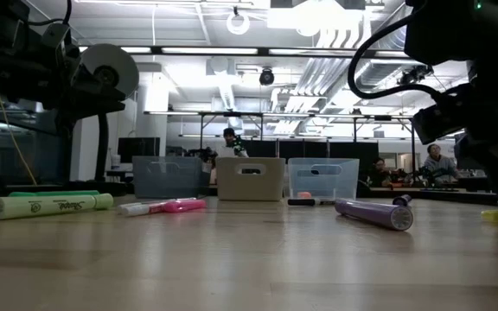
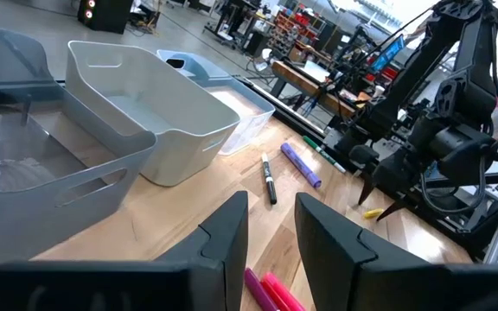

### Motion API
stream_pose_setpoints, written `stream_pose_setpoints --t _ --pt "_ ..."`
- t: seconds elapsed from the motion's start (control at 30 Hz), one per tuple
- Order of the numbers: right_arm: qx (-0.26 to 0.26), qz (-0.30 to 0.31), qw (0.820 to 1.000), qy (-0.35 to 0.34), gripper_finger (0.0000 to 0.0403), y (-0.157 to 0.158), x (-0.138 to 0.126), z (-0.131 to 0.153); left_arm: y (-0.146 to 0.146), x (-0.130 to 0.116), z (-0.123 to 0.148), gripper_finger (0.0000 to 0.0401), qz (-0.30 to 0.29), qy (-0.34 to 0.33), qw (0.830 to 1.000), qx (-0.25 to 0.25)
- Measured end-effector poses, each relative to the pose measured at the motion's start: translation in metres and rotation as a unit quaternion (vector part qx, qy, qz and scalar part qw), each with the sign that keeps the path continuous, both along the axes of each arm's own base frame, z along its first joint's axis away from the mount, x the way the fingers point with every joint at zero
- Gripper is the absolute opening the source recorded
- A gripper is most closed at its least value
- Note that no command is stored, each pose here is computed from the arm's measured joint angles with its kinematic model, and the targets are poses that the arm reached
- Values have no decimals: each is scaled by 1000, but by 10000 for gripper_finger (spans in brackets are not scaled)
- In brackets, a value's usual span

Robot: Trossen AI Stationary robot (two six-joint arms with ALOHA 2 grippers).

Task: Pick & Place Markers
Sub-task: Put the yellow pen into the transparent bin

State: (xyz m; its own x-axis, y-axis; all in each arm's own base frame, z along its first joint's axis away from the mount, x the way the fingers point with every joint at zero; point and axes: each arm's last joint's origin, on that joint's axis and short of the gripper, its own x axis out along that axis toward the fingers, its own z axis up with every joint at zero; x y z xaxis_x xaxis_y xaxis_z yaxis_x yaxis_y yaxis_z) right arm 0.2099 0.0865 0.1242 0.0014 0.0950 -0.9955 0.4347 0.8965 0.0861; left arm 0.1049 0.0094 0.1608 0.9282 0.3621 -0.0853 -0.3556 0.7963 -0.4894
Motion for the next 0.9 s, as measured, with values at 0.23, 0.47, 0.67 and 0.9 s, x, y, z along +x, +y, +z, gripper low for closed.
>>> stream_pose_setpoints --t 0.23,0.47,0.67,0.9 --pt "-11 -14 1000 0 168 -1 0 -1 0 0 0 97 0 0 1000 0" --pt "-15 -21 1000 4 121 -1 -1 -1 0 0 0 97 -1 0 1000 0" --pt "-16 -34 999 3 86 -1 -1 -1 0 0 0 97 -1 0 1000 0" --pt "-19 -102 995 4 49 -1 -1 -1 0 0 0 97 -1 0 1000 0"
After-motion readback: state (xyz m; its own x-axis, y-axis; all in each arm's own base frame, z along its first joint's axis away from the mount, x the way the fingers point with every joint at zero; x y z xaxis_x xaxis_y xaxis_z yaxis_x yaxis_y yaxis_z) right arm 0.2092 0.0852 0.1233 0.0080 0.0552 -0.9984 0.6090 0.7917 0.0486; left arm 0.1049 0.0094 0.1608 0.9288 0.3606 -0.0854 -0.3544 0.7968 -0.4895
